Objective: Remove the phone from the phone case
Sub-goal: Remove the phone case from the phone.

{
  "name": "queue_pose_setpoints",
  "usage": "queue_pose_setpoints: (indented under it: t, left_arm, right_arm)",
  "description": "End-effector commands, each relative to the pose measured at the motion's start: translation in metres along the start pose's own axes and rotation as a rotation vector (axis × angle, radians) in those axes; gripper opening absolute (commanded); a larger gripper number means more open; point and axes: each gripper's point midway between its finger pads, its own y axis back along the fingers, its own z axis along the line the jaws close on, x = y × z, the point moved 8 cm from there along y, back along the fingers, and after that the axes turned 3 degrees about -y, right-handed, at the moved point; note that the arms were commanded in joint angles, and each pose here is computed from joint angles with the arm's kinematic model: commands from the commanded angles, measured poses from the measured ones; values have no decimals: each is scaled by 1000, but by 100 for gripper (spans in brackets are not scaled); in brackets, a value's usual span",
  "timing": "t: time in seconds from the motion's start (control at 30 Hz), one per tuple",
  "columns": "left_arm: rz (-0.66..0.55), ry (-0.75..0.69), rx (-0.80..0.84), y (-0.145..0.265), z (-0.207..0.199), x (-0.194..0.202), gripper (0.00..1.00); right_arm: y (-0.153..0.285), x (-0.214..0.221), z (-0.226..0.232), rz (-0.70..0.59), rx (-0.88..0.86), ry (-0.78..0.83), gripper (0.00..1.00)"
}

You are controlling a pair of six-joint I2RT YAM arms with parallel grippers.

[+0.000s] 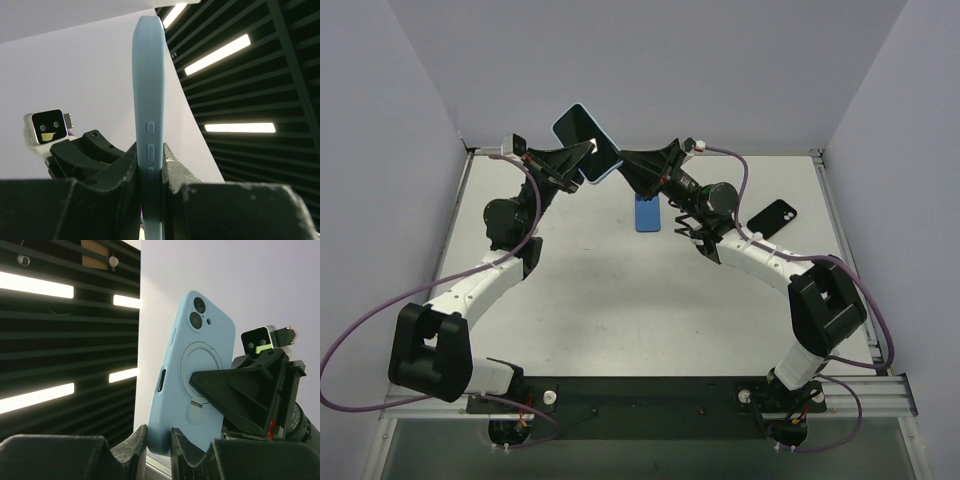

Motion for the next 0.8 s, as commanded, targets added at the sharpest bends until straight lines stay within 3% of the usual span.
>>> queue_pose_setpoints:
  t: [0.0,0.6,0.7,0.77]
  left_arm:
    - [220,-91,647,26,-130,59,0]
    - [257,-62,758,34,-168,77,0]
    - [262,-63,762,36,-170,78,0]
    - [263,-64,760,37,-169,79,0]
  right_arm:
    - [-8,17,22,106,-207,-135,0]
    - [-25,17,-25,118,-137,-162,0]
    - [-18,17,-42,124,-10,-95,0]
    - [-9,11,-69,87,181,0,0]
